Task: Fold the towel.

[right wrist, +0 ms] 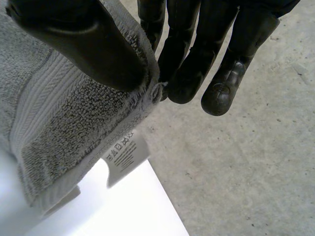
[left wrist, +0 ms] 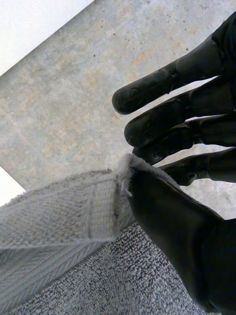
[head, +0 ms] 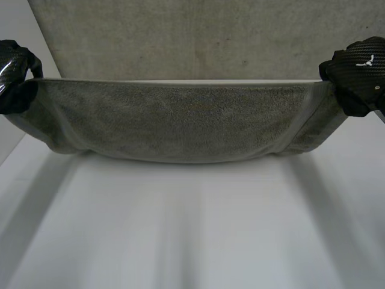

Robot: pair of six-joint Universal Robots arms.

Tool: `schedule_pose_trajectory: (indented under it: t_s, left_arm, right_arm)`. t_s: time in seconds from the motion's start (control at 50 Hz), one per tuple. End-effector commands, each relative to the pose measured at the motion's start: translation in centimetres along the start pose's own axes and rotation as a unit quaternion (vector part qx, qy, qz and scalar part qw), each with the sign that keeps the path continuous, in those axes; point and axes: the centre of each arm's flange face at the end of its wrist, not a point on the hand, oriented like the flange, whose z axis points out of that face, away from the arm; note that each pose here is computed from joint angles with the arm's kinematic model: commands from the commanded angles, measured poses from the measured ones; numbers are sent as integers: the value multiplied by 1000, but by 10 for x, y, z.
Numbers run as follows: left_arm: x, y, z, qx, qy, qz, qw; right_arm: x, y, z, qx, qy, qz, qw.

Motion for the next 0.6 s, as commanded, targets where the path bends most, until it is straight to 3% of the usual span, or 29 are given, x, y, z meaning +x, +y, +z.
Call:
schedule_pose_trajectory:
  t_s: [0.02, 0.26, 0.42, 0.6]
  left_arm:
    - [6, 23, 4, -26, 12, -26, 999]
    - [26, 94, 41, -73, 60, -70, 993]
    - [34, 138, 79, -76, 86, -25, 993]
    - [40, 169, 106, -72, 99, -21, 992]
  right_arm:
    - [5, 7, 4, -7, 4, -1, 1000]
    - [-16, 63, 57, -63, -40, 24, 997]
    - [-37, 86, 99, -81, -30, 22, 996]
    - [-68, 107, 141, -77, -23, 14, 997]
